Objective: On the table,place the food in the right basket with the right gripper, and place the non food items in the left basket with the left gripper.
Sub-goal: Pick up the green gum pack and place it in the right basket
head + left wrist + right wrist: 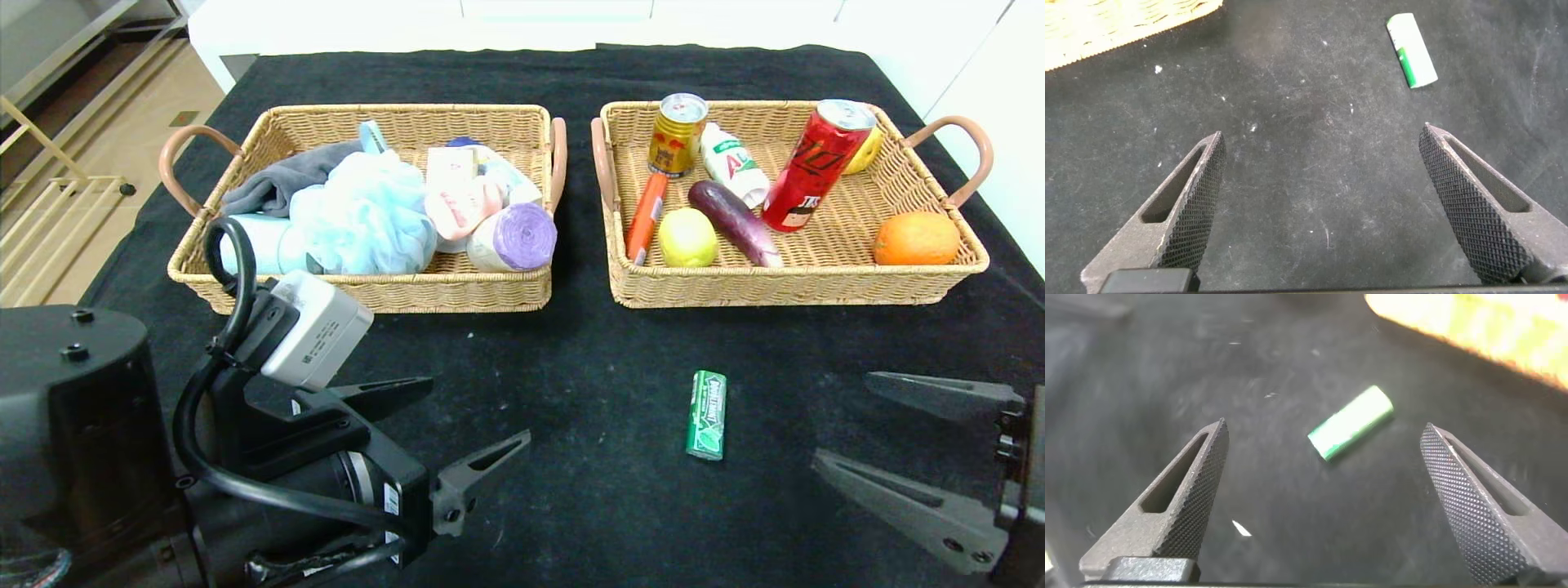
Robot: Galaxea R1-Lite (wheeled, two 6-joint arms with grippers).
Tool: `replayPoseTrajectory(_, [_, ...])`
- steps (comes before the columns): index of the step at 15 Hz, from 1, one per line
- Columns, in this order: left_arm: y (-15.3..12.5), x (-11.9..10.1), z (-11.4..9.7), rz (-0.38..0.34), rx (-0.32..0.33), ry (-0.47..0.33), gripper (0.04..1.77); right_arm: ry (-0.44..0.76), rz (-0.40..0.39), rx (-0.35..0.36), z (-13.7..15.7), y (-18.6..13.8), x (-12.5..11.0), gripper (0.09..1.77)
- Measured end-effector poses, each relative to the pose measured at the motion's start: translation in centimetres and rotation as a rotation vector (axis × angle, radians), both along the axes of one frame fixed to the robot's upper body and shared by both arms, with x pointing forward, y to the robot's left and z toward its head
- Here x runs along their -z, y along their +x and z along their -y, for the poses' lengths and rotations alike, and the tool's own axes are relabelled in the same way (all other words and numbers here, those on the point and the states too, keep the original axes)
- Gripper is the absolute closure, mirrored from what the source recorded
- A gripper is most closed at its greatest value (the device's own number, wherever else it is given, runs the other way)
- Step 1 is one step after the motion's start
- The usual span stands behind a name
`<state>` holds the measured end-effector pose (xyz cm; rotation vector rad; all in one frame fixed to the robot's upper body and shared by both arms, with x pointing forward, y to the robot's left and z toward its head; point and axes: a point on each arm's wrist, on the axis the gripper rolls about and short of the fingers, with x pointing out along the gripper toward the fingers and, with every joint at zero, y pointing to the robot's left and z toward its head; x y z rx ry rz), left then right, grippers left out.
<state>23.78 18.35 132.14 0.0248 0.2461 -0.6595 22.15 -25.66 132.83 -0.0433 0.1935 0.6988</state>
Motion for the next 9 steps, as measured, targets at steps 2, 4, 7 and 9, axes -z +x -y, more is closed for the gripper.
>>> replayPoseTrajectory(2, [0.0,0.0,0.0,0.0,-0.001,0.0,0.1,0.004,-0.097,0.103,-1.3,-0.1,-1.7,0.15])
replayPoseTrajectory(4, [0.0,0.0,0.0,0.001,-0.002,0.0,0.1,0.033,-0.143,0.198,-2.7,0.2,-3.4,0.15])
replayPoseTrajectory(7, [0.0,0.0,0.0,0.003,-0.016,0.001,0.1,0.094,-0.227,0.335,-4.7,1.5,-5.0,0.15])
replayPoseTrajectory(9, [0.1,0.0,0.0,0.005,-0.025,0.002,0.1,0.106,-0.287,0.425,-6.2,2.6,-5.4,0.15])
